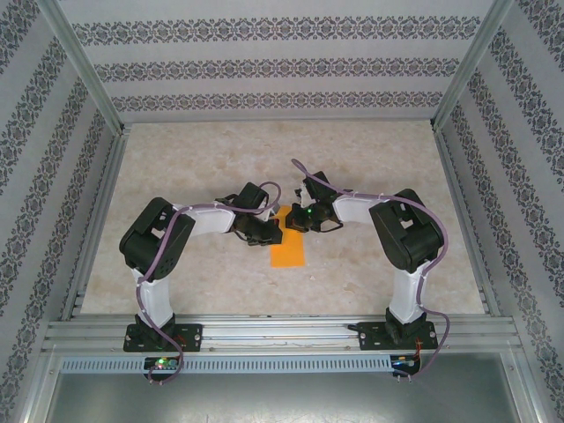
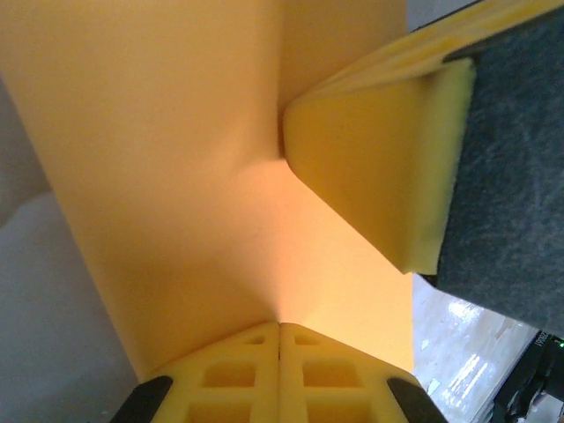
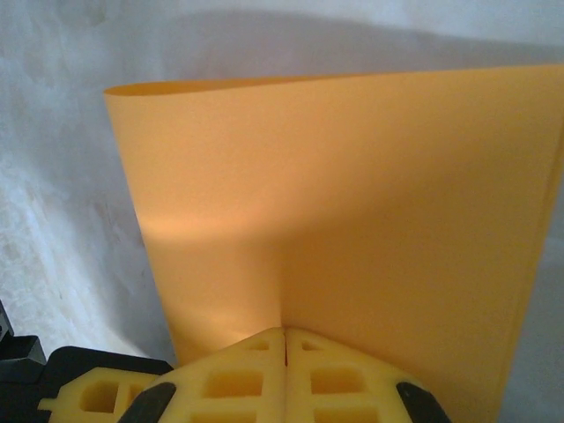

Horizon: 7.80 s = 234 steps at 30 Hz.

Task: Fold a paper plane with a square sheet of paper (fold left side to right side)

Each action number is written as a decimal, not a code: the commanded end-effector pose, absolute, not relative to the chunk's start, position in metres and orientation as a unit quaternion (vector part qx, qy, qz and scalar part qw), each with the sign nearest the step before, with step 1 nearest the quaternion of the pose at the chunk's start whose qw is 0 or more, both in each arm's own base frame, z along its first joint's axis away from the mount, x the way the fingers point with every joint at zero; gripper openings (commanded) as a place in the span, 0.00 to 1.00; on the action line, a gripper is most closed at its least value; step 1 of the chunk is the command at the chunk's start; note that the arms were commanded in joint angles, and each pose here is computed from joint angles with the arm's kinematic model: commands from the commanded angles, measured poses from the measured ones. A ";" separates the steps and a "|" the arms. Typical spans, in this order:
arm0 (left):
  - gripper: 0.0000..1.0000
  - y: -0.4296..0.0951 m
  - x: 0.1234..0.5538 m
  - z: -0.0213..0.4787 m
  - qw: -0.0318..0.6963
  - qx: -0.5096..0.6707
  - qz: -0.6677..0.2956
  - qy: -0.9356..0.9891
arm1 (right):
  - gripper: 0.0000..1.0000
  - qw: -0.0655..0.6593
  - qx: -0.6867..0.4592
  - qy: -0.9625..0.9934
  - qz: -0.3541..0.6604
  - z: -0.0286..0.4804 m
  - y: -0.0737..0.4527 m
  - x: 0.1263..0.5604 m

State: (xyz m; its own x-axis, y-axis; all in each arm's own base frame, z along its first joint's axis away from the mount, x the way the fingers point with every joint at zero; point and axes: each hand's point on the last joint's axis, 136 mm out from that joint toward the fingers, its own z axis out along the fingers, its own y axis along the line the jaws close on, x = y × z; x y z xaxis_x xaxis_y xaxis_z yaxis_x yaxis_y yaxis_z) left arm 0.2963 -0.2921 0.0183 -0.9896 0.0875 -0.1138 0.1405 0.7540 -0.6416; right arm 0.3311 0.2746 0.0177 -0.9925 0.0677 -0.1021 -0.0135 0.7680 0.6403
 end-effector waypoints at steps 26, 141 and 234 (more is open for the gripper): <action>0.00 -0.288 0.291 0.016 0.035 0.039 -0.343 0.938 | 0.00 0.005 0.009 0.959 0.284 0.006 0.265 0.240; 0.00 -0.297 0.327 0.055 0.094 0.048 -0.405 0.908 | 0.00 -0.019 0.002 0.981 0.192 -0.027 0.232 0.217; 0.00 -0.277 0.298 -0.002 0.064 0.023 -0.350 0.934 | 0.29 0.026 0.068 0.893 0.443 0.036 0.246 0.301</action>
State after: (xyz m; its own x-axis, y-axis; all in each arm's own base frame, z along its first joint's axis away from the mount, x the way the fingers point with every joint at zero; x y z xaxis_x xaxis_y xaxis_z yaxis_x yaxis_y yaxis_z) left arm 0.3197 -0.2834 0.0194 -0.9760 -0.0294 -0.2156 0.1315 0.7095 -0.6923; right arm 0.2939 0.2428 0.0341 -0.9852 0.1694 0.0275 0.1272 0.6131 0.7797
